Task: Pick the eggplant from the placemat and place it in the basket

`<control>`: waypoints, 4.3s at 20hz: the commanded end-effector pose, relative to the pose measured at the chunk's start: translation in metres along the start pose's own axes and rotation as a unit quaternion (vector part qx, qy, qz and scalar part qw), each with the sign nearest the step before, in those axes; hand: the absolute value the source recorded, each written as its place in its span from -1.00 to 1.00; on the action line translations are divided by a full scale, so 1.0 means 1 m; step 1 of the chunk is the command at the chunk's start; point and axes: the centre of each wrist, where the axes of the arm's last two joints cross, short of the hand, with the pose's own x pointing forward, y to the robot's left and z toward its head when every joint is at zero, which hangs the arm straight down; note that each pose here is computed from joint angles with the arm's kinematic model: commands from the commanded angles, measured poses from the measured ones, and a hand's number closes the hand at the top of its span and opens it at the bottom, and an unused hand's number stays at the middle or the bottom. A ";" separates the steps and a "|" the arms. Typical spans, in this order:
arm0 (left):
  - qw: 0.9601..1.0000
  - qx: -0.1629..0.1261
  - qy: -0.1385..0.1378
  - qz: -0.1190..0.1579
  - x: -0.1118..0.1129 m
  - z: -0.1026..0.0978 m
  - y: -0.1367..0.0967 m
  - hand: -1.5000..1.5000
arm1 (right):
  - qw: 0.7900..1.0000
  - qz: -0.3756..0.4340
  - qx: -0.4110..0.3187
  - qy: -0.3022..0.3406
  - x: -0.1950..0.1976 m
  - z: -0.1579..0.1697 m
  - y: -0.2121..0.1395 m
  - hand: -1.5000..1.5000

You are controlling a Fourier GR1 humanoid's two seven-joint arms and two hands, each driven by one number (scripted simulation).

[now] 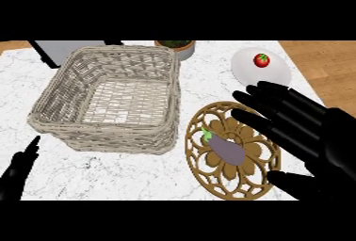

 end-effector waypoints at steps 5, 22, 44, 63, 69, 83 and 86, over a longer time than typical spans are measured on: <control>0.999 -0.023 -0.026 -0.014 0.021 0.001 -0.019 0.00 | 0.968 0.100 0.229 0.017 0.069 0.047 -0.011 -1.00; 0.998 -0.039 -0.050 -0.029 0.053 -0.019 -0.047 0.00 | 0.961 0.096 0.203 0.159 0.093 0.060 -0.003 -1.00; 0.996 -0.054 -0.066 -0.023 0.074 -0.019 -0.059 0.00 | 0.963 0.110 0.194 0.151 0.053 0.054 0.056 -1.00; 0.996 -0.057 -0.065 -0.022 0.070 -0.021 -0.041 0.00 | 0.949 0.125 0.229 0.176 0.034 0.066 0.122 -1.00; 0.996 -0.051 -0.062 -0.031 0.061 -0.015 -0.056 0.00 | 0.947 0.123 0.235 0.184 0.023 0.064 0.119 -1.00; 0.996 -0.044 -0.072 -0.036 0.063 -0.039 -0.062 0.00 | 0.939 0.143 0.232 0.209 -0.030 0.042 0.164 -1.00; 0.996 -0.058 -0.066 -0.019 0.060 -0.016 -0.054 0.00 | 0.939 0.145 0.233 0.207 -0.024 0.045 0.158 -1.00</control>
